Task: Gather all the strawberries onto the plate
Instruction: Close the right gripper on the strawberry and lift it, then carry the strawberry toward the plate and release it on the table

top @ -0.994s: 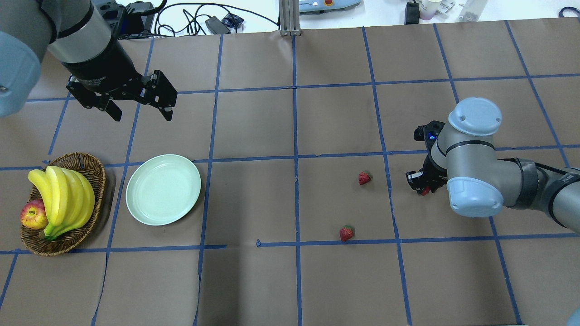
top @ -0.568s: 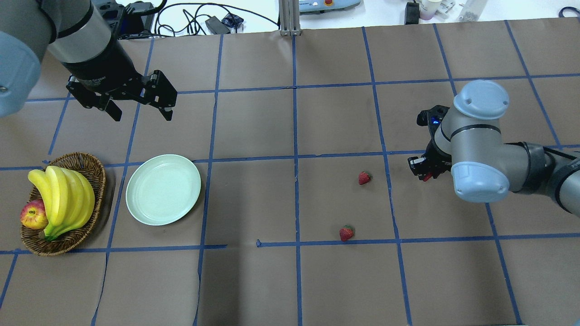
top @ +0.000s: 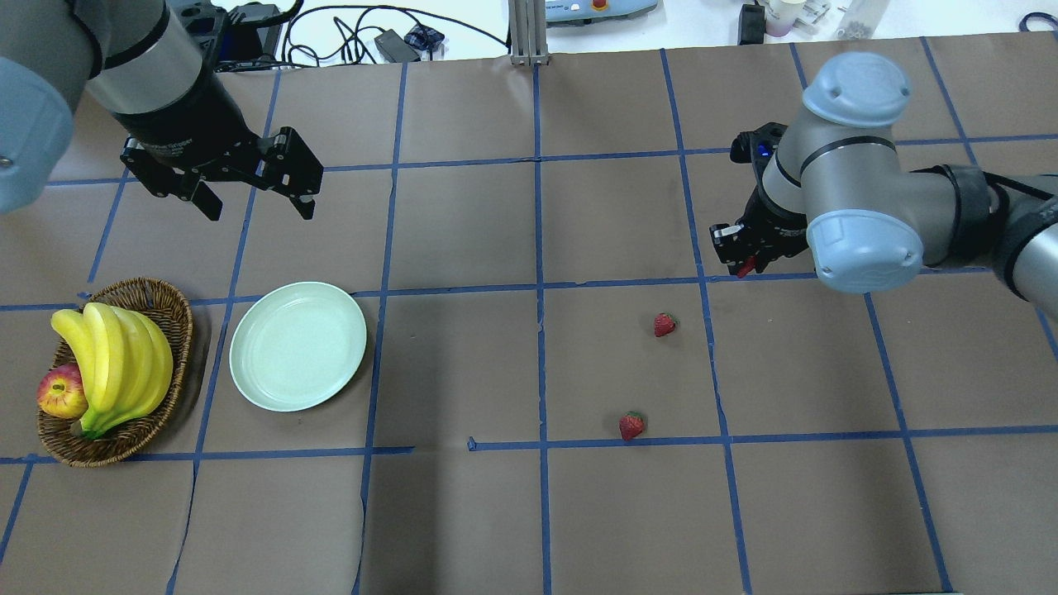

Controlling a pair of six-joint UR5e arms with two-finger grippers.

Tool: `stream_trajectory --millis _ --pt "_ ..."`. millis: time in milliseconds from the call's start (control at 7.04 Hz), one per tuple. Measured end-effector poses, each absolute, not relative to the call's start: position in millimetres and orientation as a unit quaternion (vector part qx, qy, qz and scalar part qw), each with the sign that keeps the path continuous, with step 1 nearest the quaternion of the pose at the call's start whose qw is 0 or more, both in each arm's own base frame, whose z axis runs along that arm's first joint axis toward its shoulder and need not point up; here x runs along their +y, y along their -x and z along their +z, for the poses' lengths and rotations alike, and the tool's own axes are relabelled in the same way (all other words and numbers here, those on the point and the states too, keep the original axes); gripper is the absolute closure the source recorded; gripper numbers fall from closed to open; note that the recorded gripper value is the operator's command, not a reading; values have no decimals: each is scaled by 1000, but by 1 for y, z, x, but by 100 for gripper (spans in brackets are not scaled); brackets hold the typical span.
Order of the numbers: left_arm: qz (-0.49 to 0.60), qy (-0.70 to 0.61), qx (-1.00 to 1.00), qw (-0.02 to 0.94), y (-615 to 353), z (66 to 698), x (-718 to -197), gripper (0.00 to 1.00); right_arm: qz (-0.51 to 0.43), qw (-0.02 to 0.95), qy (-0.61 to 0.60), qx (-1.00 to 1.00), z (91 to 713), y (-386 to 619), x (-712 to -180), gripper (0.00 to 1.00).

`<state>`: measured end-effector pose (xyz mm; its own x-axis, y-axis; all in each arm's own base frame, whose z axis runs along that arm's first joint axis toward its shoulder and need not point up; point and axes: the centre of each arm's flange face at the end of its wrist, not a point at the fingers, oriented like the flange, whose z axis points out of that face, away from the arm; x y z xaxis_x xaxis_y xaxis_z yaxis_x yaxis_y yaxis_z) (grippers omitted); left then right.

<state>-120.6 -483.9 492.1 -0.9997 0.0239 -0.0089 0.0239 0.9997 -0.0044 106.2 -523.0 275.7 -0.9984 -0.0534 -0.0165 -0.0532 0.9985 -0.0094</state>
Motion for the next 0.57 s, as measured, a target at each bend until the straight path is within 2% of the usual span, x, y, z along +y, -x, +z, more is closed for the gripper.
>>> stream_trajectory --millis 568 --pt "-2 -11 1000 5 121 491 -484 0 -6 30 27 999 270 -243 -507 73"
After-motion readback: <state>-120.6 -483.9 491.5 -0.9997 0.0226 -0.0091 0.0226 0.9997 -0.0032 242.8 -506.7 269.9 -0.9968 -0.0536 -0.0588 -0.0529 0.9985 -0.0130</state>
